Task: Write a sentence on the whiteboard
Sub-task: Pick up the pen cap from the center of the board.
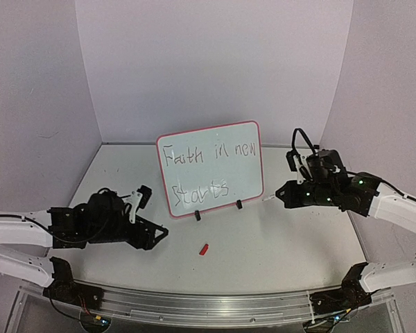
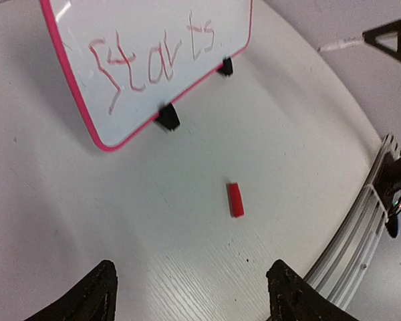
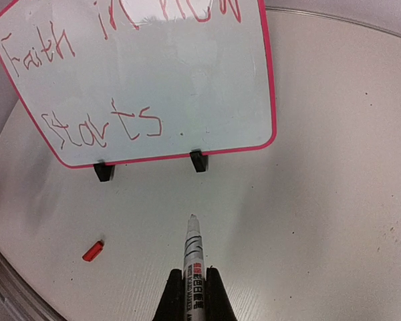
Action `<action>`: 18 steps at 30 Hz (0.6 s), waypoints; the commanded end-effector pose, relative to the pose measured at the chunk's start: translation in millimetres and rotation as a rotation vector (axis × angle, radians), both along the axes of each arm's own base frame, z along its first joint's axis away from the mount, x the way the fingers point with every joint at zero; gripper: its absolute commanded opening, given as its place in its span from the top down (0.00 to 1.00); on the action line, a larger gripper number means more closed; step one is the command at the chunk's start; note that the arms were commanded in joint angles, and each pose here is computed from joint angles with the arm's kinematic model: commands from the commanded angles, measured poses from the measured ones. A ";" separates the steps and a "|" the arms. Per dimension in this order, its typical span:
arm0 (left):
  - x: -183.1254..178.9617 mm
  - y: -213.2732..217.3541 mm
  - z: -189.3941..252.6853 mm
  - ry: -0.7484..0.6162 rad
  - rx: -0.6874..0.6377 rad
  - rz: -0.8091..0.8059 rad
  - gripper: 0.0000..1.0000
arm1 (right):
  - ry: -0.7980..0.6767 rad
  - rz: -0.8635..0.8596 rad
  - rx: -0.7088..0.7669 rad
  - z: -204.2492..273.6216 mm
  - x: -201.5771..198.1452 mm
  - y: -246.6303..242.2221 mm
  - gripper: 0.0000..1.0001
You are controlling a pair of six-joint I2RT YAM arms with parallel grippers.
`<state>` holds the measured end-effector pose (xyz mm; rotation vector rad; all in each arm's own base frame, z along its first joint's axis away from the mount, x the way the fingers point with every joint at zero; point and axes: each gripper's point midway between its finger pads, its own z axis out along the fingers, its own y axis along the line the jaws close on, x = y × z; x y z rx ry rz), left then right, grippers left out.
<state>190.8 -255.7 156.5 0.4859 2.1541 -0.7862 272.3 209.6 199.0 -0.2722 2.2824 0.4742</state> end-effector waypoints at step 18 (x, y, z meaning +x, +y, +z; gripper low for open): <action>-30.5 -145.7 -105.7 0.061 0.431 -0.159 0.21 | 0.079 0.076 0.107 -23.7 -34.7 0.3 1.00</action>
